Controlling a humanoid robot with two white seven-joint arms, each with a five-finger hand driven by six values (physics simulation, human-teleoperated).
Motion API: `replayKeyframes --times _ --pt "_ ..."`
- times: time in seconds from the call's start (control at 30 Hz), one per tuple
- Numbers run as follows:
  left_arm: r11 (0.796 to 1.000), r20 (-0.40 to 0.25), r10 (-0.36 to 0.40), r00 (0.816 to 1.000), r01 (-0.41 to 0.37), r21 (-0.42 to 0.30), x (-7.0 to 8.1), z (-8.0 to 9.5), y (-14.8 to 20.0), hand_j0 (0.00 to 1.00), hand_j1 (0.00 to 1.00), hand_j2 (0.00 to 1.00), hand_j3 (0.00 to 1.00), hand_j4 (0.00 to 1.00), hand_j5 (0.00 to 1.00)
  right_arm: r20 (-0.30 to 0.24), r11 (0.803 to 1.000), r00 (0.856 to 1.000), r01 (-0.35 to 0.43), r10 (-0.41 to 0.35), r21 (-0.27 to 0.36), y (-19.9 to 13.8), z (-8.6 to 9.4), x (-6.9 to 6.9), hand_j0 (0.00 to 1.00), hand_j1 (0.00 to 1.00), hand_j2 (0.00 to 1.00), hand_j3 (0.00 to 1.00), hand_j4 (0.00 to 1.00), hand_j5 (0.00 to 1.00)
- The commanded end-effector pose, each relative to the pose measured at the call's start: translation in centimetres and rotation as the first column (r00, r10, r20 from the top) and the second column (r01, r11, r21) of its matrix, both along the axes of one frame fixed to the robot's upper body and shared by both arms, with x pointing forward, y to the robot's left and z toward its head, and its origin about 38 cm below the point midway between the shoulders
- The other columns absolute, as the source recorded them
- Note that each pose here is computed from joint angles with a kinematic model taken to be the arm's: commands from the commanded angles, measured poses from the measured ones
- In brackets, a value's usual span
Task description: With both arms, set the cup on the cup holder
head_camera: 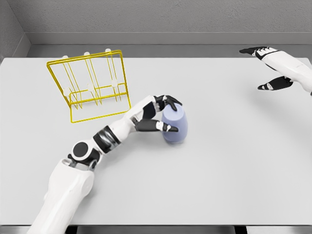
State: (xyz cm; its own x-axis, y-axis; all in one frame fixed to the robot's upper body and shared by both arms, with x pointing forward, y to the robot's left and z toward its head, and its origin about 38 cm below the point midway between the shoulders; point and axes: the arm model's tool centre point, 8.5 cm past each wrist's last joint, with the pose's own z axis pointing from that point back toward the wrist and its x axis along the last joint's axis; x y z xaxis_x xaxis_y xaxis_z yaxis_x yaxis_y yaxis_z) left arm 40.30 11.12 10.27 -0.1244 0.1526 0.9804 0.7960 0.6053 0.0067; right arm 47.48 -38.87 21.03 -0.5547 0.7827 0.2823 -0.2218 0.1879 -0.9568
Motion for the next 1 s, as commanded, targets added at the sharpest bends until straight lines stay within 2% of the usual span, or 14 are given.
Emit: replayKeyframes --times 0.0,0.17,0.3,0.53,0.8,0.97 --pt "1.0 0.024 0.002 1.0 -0.002 -0.029 0.1 1.5 0.9 0.35 0.35 0.35 0.35 0.35 0.35 0.0 1.0 1.0 0.006 -0.006 0.006 -0.2 0.1 0.0 1.0 1.0 1.0 1.0 1.0 1.0" --pt "0.999 0.046 0.024 0.999 -0.022 -0.04 -0.2 3.7 3.3 0.35 0.35 0.35 0.35 0.35 0.35 -0.004 1.0 1.0 0.015 -0.015 0.005 -0.5 0.0 0.1 1.0 1.0 1.0 1.0 1.0 1.0" --pt "0.999 0.05 0.025 0.998 -0.024 -0.026 -0.3 3.8 3.8 0.35 0.35 0.35 0.35 0.35 0.35 -0.008 1.0 1.0 0.014 -0.014 0.005 -0.4 -0.2 0.0 1.0 1.0 1.0 1.0 1.0 1.0" --pt "0.999 0.065 0.033 0.997 -0.03 -0.045 -0.3 5.4 6.7 0.35 0.35 0.35 0.35 0.35 0.35 -0.006 1.0 1.0 0.016 -0.016 0.007 -0.5 -0.2 0.0 1.0 1.0 1.0 1.0 1.0 1.0" --pt "0.997 0.067 0.063 0.996 -0.061 -0.038 -0.3 6.0 9.3 0.35 0.35 0.35 0.35 0.35 0.35 -0.007 1.0 1.0 0.016 -0.016 0.005 -0.5 -0.2 0.0 1.0 1.0 1.0 1.0 1.0 1.0" --pt "0.998 0.054 0.068 0.996 -0.067 -0.019 -1.2 5.4 10.5 0.35 0.35 0.35 0.35 0.35 0.35 -0.006 1.0 1.0 0.016 -0.016 0.005 -0.5 -0.1 0.0 1.0 1.0 1.0 1.0 1.0 1.0"
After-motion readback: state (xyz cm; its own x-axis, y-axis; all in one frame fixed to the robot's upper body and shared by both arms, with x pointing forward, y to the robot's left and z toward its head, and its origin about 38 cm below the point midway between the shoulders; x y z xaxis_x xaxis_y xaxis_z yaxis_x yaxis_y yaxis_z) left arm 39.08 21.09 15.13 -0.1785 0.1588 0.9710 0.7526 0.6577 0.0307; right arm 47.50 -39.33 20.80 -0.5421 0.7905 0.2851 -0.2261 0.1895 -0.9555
